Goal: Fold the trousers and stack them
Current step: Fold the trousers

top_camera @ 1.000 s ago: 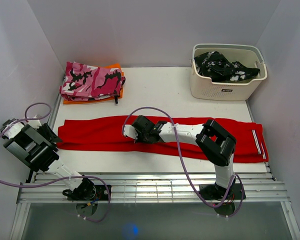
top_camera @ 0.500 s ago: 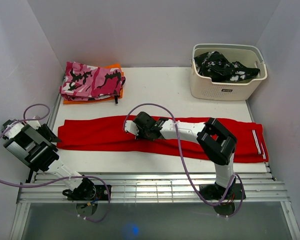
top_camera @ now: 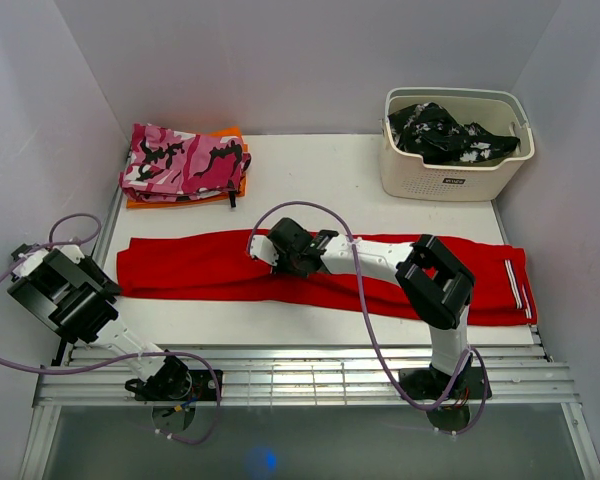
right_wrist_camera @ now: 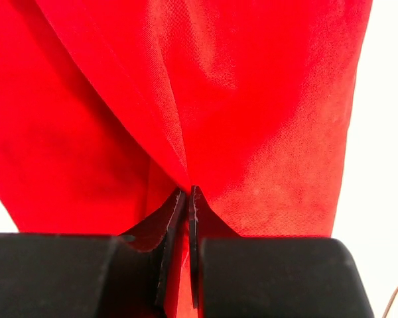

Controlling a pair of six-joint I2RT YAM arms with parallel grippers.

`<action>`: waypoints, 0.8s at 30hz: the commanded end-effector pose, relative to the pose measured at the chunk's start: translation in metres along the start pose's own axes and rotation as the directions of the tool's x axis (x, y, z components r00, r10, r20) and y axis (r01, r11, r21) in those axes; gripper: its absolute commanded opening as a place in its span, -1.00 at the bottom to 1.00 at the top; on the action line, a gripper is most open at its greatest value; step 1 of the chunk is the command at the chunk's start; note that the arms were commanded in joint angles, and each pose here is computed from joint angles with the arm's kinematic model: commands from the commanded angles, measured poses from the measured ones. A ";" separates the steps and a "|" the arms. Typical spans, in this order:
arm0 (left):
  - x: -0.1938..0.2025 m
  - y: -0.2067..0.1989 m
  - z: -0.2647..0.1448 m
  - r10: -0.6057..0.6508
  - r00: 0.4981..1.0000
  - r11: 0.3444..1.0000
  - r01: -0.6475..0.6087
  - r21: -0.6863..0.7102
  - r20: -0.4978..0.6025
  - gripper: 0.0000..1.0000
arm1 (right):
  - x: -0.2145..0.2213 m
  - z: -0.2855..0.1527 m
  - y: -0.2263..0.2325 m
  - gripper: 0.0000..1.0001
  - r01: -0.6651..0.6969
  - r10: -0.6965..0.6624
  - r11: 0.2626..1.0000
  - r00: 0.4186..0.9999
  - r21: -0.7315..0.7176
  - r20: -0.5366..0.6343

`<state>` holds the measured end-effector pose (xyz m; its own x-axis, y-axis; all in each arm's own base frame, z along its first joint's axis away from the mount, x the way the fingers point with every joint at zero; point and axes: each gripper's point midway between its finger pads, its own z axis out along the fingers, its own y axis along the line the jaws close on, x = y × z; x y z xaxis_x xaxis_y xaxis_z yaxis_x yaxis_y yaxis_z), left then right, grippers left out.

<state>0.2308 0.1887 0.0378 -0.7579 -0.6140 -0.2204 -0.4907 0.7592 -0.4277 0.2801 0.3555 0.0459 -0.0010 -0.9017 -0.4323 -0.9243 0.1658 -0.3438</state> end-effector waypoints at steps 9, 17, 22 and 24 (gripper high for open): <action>-0.036 -0.010 -0.017 0.035 0.994 0.999 -0.038 0.031 0.107 -1.00 | -0.024 -0.018 -0.017 -0.84 -0.029 0.027 0.999 0.998 0.028 0.064; -0.050 -0.009 -0.023 0.083 0.987 0.996 -0.086 0.012 0.138 -1.00 | -0.025 -0.024 -0.006 -0.84 -0.017 0.020 0.999 0.997 -0.034 0.074; -0.051 -0.024 -0.021 0.203 0.967 0.979 -0.200 -0.036 0.151 -0.13 | -0.011 -0.013 0.014 -0.84 -0.011 0.016 0.993 0.999 -0.116 0.045; -0.049 -0.026 -0.016 0.219 0.965 0.975 -0.212 -0.066 0.146 0.03 | -0.005 -0.008 0.022 -0.84 -0.014 0.018 0.989 0.999 -0.144 0.027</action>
<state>0.2612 0.1994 0.0542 -0.7813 -0.5316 -0.3270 -0.4004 0.8288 -0.3908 0.2654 0.3597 0.0466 0.0047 -0.8957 -0.4446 -0.9560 0.1264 -0.2647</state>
